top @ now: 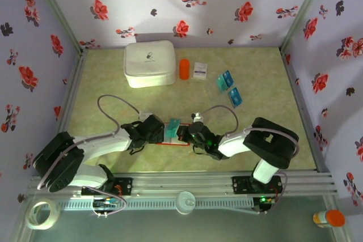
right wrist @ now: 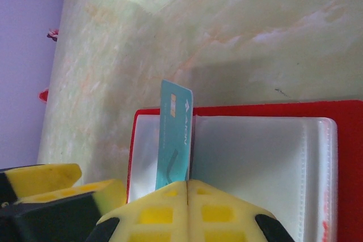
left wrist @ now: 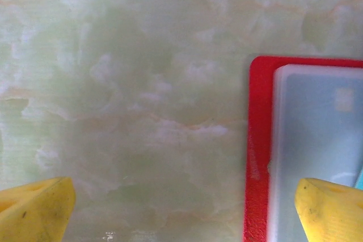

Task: Put the credit cards into the card holder

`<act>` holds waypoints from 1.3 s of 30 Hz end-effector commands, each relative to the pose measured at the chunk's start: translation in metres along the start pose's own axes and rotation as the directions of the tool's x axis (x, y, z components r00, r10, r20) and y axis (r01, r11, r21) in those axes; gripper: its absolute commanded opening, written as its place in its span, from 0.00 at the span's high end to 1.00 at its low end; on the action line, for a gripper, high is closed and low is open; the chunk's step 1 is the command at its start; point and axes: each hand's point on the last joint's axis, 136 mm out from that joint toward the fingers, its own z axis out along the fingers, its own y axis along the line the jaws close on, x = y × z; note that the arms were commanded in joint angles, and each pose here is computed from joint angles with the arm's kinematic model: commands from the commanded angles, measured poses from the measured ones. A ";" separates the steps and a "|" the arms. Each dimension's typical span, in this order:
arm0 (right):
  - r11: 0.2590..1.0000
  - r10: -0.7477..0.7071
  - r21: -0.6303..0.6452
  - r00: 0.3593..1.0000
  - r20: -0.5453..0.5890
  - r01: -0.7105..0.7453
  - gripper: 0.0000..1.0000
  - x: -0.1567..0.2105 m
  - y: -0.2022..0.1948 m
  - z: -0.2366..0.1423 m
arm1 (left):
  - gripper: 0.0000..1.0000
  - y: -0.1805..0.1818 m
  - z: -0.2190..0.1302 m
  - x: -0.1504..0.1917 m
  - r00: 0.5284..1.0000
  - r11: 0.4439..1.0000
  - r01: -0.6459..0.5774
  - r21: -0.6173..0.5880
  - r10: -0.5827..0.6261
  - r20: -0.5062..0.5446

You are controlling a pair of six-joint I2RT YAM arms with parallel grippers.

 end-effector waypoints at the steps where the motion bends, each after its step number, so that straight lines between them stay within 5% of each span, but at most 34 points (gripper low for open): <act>1: 1.000 0.017 -0.004 1.000 0.006 -0.017 1.00 0.002 -0.002 0.001 | 0.00 0.000 0.005 0.000 1.000 1.000 -0.014 -0.011 0.014 -0.003; 15: 0.999 0.002 -0.035 0.997 0.077 0.001 1.00 -0.023 0.006 -0.024 | 0.00 0.018 0.013 0.023 0.999 0.998 0.013 -0.062 -0.016 -0.045; 39: 0.997 0.069 -0.047 0.995 0.076 -0.066 1.00 -0.011 -0.012 -0.018 | 0.01 0.021 0.014 0.027 0.998 0.998 0.020 -0.066 -0.023 -0.050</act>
